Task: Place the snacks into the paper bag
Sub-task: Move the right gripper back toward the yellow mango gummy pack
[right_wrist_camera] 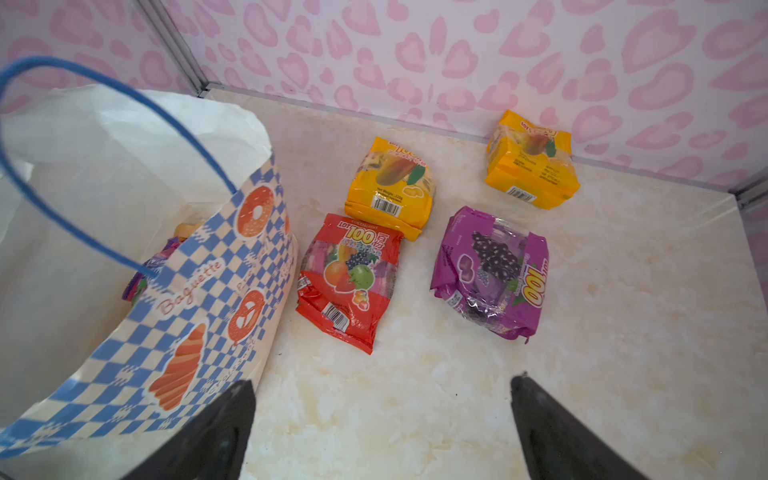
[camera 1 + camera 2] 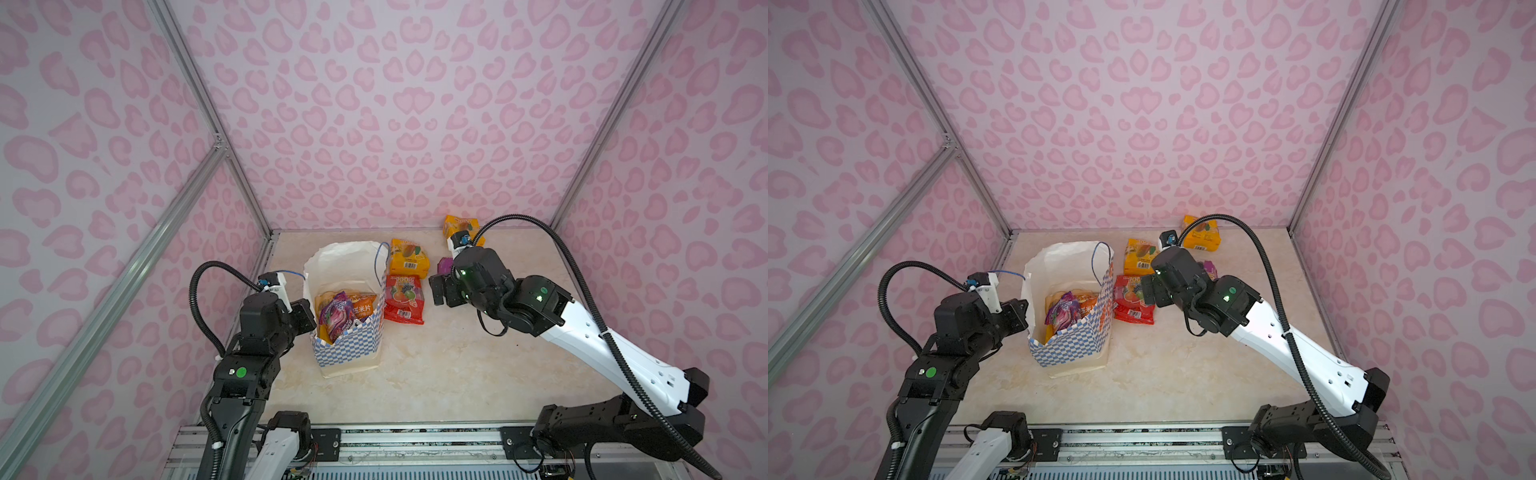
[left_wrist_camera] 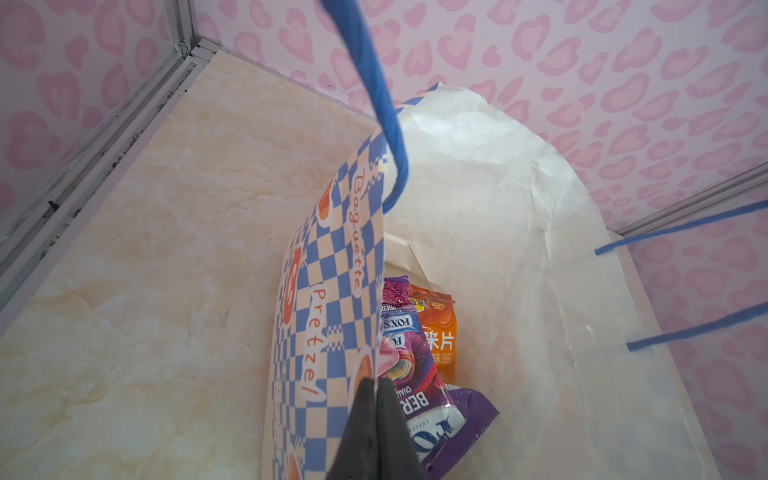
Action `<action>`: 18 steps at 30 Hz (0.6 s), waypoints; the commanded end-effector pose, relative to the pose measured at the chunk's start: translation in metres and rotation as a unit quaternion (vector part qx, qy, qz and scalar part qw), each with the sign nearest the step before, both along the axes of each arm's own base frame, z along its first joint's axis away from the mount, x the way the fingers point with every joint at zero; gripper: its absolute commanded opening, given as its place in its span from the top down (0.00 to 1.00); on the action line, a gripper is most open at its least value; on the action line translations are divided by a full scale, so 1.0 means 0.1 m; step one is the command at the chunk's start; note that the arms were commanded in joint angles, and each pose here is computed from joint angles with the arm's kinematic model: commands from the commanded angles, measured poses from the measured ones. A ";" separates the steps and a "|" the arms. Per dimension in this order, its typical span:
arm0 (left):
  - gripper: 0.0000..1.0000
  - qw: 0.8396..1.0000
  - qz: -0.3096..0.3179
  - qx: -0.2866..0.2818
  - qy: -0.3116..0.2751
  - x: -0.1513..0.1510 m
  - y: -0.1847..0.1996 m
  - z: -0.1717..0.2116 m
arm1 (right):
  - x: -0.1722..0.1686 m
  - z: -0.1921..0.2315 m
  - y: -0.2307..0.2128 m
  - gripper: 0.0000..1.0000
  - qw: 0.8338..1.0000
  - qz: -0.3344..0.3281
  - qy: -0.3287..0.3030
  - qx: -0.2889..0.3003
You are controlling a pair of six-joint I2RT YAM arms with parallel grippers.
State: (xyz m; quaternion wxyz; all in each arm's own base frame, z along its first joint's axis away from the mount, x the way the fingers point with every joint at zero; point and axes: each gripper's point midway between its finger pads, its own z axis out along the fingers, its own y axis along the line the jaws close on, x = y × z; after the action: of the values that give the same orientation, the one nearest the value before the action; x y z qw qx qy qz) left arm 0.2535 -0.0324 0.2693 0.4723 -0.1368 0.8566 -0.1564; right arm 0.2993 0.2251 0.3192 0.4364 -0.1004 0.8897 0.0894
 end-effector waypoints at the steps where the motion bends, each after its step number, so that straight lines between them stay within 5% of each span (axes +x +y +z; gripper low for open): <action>1: 0.96 1.000 0.001 0.005 -0.009 0.02 0.01 0.03 | 0.27 -0.09 -0.11 0.02 0.999 -0.011 0.010 0.045; 12: 0.95 1.000 -0.004 0.007 0.002 0.05 -0.01 -0.02 | 1.63 -0.88 -1.08 0.02 0.982 -0.163 0.050 0.075; 18: 0.95 1.000 -0.006 0.008 0.002 0.06 -0.01 -0.03 | 2.49 -1.37 -1.55 0.02 0.965 -0.206 0.083 0.138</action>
State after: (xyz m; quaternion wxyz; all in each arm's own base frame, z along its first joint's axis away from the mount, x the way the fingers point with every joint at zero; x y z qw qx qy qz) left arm 0.2572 -0.0323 0.2637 0.4632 -0.1369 0.8623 -0.1519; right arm 0.5199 0.0719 0.1951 0.3828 0.1409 0.9096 0.0792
